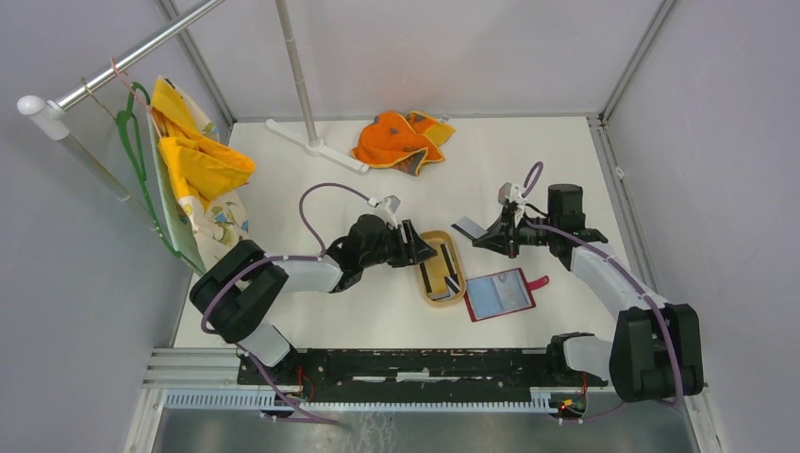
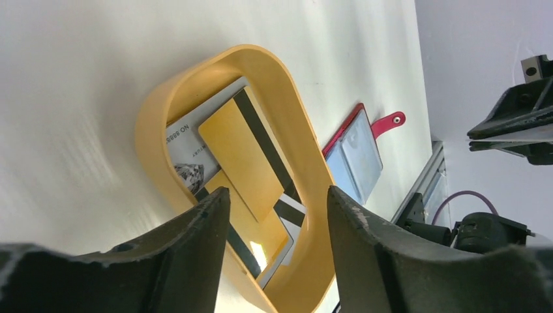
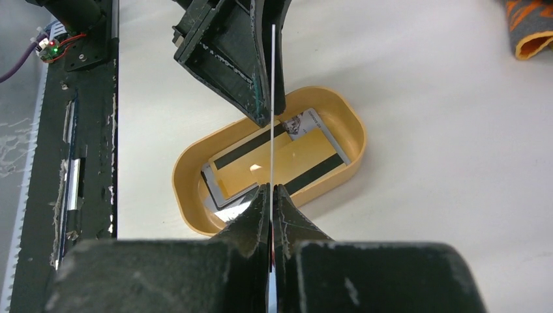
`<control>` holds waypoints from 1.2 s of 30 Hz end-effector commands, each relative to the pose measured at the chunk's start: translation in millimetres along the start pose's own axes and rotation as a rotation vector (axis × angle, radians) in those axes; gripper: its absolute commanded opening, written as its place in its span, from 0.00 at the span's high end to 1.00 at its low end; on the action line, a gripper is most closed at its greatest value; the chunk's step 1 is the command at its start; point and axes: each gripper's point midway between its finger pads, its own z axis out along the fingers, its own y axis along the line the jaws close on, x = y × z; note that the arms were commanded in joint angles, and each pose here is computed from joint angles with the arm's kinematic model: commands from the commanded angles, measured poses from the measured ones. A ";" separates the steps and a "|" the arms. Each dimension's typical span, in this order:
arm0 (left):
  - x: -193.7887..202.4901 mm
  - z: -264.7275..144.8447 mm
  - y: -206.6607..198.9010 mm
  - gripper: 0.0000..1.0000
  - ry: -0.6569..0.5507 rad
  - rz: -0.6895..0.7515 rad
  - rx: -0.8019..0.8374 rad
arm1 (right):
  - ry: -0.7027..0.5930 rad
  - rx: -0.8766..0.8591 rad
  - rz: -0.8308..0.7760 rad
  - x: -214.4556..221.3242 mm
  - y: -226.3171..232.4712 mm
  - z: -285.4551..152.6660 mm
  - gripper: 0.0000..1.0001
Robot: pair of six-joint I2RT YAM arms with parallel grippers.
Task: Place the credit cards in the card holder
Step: Place the credit card in the storage box.
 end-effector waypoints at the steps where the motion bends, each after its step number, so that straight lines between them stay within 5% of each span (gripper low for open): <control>1: -18.6 -16.9 0.4 0.34 -0.042 0.097 -0.091 | -0.053 -0.018 -0.095 -11.3 10.3 -7.0 0.99; 15: -61.7 -105.7 -52.3 0.20 -0.215 0.288 -0.028 | -0.136 -0.012 -0.181 -13.7 20.1 -25.9 1.00; 26: -57.1 -172.6 -96.6 0.00 -0.429 0.318 0.290 | -0.202 -0.003 -0.250 11.8 26.5 -38.5 1.00; 36: -38.5 -175.3 -109.6 0.00 -0.381 0.277 0.425 | -0.197 -0.027 -0.256 17.2 31.7 -35.2 1.00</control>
